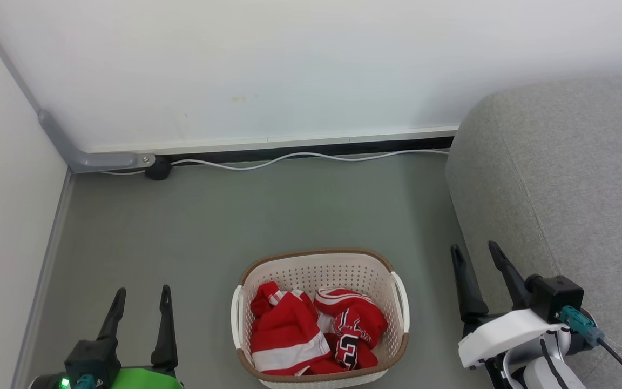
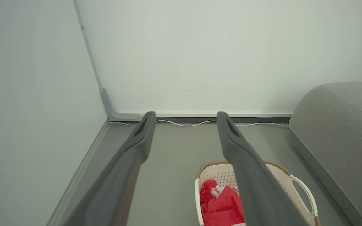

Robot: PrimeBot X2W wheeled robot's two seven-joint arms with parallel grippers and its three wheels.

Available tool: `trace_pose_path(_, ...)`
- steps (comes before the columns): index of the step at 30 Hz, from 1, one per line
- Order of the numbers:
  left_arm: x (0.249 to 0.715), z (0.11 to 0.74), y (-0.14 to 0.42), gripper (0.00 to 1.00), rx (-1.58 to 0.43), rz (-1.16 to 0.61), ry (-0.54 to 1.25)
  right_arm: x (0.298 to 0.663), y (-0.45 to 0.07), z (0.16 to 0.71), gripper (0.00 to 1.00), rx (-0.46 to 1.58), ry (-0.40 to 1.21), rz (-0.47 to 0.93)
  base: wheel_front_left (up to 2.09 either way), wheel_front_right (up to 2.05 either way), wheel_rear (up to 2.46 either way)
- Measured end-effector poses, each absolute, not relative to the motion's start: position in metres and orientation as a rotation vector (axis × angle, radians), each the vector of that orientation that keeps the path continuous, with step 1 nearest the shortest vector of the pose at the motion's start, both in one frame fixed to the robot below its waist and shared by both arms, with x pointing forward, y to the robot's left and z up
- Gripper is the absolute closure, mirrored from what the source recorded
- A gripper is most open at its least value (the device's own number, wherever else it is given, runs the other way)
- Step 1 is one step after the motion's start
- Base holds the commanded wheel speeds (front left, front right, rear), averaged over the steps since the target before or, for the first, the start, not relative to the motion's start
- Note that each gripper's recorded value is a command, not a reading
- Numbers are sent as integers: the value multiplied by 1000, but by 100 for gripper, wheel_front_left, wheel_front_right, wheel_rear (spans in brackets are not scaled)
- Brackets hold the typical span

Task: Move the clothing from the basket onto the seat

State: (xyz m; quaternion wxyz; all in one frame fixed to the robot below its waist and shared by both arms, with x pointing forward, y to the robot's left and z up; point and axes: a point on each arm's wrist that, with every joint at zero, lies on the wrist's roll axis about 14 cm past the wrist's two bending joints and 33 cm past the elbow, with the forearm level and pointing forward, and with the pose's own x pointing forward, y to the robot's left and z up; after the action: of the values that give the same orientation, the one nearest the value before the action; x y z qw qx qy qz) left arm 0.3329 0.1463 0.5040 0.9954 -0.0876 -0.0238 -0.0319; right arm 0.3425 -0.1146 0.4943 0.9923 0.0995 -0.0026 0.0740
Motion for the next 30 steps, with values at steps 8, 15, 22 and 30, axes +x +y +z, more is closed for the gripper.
trace_pose_path(8, 332, 498, 147, 0, -179, -60, -30, 342, -115, 493, 0, 200, -3, 146, 0, 0, 0)
trace_pose_path(15, 332, 496, 148, 0, -181, -58, -22, 342, -116, 492, 0, 200, 1, 145, 0, 0, 0)
trace_pose_path(22, 332, 494, 148, 0, -182, -57, -18, 342, -116, 490, 0, 199, 6, 142, 0, 0, 0)
trace_pose_path(30, 332, 493, 149, 0, -181, -56, -14, 342, -118, 489, 0, 199, 9, 138, 0, 0, 0)
